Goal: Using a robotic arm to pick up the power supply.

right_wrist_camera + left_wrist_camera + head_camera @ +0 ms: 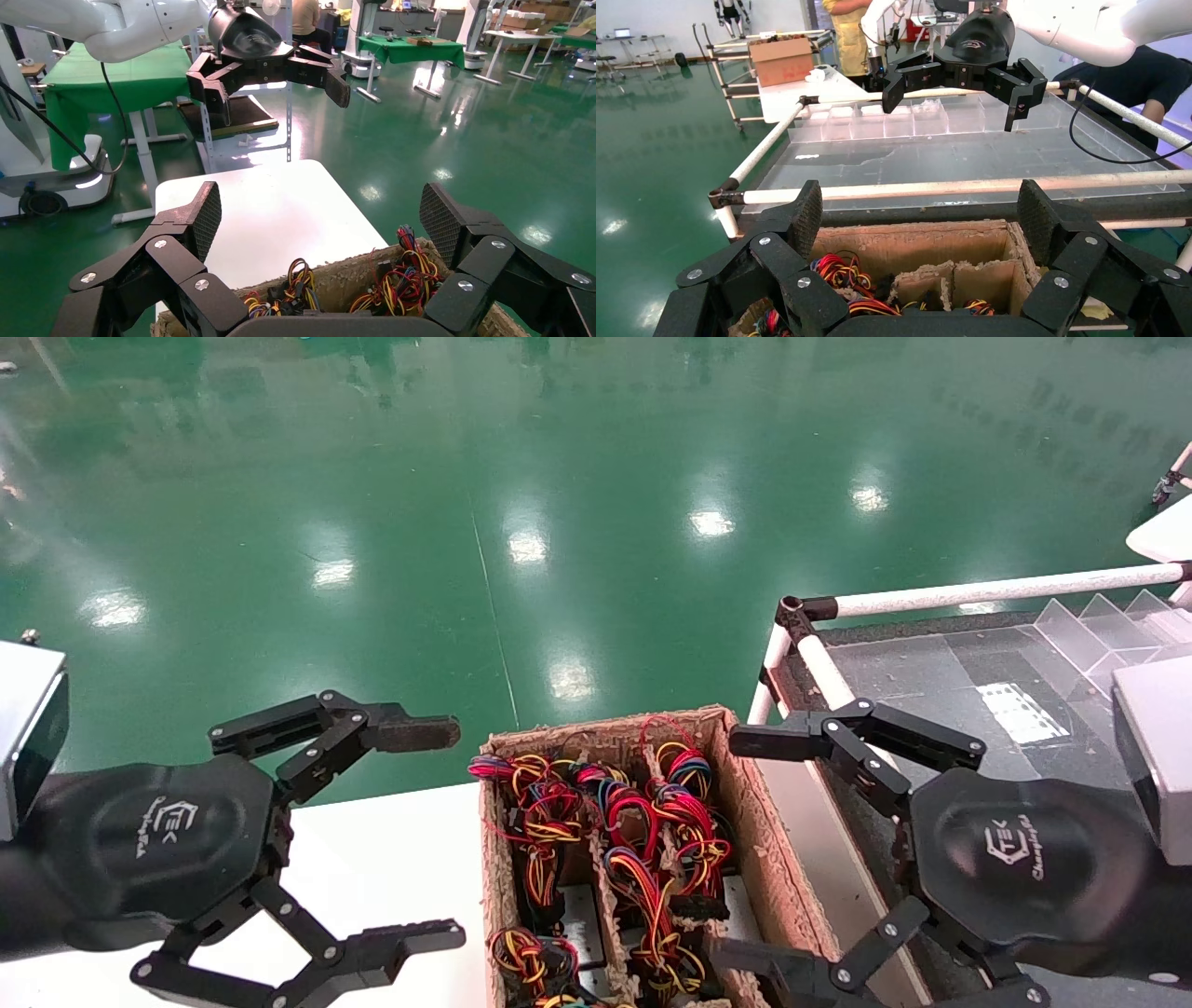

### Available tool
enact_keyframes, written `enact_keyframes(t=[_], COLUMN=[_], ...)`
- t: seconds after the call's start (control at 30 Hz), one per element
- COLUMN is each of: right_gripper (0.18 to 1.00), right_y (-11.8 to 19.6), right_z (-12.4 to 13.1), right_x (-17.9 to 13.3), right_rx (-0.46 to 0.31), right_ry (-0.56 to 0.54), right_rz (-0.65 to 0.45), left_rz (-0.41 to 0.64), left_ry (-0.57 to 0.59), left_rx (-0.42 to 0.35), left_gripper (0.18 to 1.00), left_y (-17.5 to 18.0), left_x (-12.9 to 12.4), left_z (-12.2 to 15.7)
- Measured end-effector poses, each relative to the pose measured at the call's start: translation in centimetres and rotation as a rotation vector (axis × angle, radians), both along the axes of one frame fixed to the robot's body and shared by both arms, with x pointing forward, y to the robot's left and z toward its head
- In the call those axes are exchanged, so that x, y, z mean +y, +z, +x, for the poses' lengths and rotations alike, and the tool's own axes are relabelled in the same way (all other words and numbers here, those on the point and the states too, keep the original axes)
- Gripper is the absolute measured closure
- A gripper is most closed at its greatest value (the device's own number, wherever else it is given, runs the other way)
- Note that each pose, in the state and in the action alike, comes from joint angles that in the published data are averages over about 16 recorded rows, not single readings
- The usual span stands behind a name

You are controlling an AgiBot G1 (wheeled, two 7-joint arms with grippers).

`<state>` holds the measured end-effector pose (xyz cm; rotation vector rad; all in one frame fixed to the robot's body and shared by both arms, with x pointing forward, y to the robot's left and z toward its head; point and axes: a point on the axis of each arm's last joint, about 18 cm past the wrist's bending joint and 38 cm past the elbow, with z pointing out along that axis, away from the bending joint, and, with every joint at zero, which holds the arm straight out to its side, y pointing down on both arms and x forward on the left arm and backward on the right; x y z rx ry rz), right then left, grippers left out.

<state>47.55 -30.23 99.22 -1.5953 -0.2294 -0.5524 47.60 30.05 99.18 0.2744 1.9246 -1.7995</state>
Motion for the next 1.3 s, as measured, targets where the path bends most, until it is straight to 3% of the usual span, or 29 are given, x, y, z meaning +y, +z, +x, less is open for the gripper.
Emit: enact_keyframes(t=[0.8,1.0,1.3], right_gripper=[0.178,0.178,0.178], right_y=[0.0,0.0,0.0], right_z=[0.0,0.0,0.0], right_x=[0.0,0.0,0.0], right_rx=[0.0,0.0,0.0], right_ry=[0.0,0.0,0.0], right_rz=[0.0,0.0,0.0], left_rz=[0.0,0.0,0.0], left_ry=[0.0,0.0,0.0], left_rx=[0.0,0.0,0.0], left_gripper=[0.193,0.225,0.344], left_y=[0.0,0.0,0.0], left_x=[0.0,0.0,0.0], left_z=[0.0,0.0,0.0])
